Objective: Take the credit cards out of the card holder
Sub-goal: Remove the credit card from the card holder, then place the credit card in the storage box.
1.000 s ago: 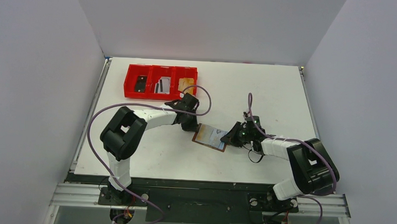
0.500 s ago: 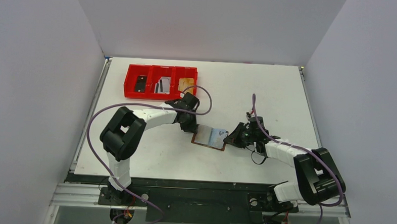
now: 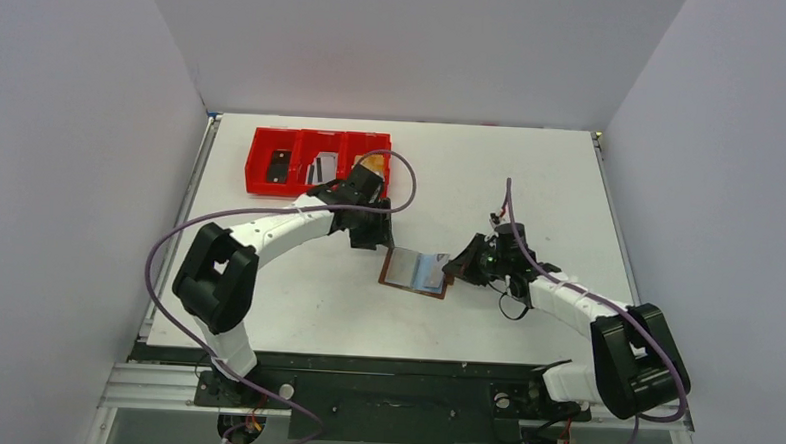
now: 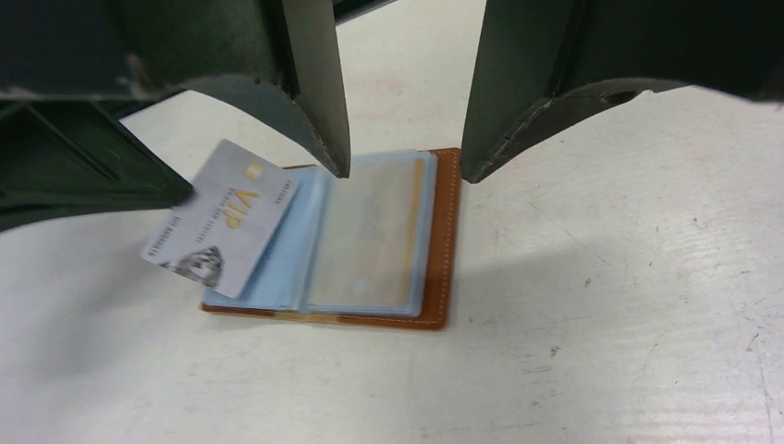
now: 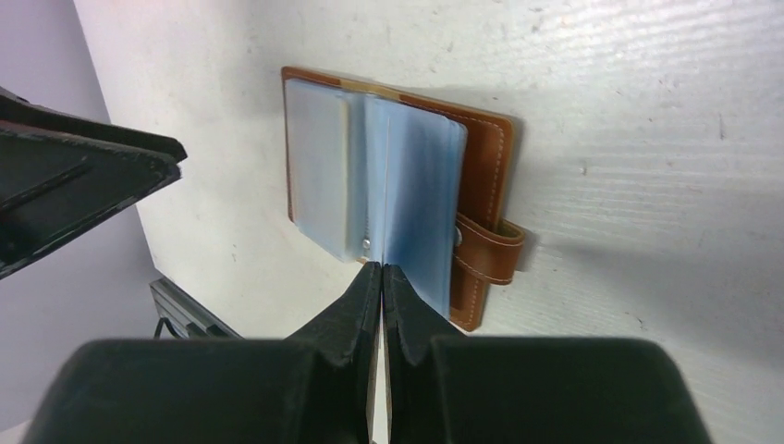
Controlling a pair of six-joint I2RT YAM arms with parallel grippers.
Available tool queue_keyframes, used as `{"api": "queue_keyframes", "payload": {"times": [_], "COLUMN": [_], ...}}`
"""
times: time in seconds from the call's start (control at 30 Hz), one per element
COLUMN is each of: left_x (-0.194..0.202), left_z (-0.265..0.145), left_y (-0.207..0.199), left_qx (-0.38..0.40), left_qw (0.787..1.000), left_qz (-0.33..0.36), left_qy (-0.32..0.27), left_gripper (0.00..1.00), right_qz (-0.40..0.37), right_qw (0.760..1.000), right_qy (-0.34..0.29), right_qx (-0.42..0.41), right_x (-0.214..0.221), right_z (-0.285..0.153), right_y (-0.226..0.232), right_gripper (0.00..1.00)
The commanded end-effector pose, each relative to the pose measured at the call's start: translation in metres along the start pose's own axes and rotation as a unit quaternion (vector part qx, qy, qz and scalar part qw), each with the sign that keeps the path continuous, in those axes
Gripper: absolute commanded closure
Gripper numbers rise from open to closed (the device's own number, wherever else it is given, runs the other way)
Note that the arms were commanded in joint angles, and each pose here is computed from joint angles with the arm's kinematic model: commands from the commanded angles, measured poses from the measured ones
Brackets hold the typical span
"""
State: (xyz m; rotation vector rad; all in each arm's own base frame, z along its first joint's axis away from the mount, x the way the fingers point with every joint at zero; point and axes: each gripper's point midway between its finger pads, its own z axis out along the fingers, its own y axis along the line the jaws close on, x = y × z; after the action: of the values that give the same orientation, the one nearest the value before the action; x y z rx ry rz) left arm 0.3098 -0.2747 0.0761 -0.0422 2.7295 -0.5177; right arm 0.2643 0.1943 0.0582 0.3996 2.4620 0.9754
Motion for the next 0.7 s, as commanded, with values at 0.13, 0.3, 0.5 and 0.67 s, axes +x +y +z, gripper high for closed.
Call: {"api": "queue_keyframes", "payload": {"times": [0.13, 0.3, 0.5, 0.67], "left_x": [-0.030, -0.030, -0.026, -0.027], "left_z": [-0.056, -0.060, -0.066, -0.074], "left_y": [-0.055, -0.066, -0.083, -0.095], "left_qx": [0.192, 0.259, 0.323, 0.365], "left_qw": [0.981, 0.966, 0.946, 0.931], "left_qz": [0.002, -0.017, -0.025, -0.024], "left_qy": [-0.028, -0.020, -0.008, -0.006], "left_gripper": [0.51, 0.50, 0.49, 0.49], "right_qz": [-0.008, -0.005, 0.004, 0.018], "right_qw": [0.997, 0.994, 0.986, 0.978], "right_qy": [-0.033, -0.034, -0.028, -0.028], "right_qx": [-0.073, -0.108, -0.163, -0.206], "right_x": [-0.034, -0.041, -0.046, -0.051], "right_z": [-0.017, -0.024, -0.038, -0.046], "right_y": [0.057, 0.081, 0.111, 0.132], "right_gripper": [1.00, 1.00, 1.00, 1.00]}}
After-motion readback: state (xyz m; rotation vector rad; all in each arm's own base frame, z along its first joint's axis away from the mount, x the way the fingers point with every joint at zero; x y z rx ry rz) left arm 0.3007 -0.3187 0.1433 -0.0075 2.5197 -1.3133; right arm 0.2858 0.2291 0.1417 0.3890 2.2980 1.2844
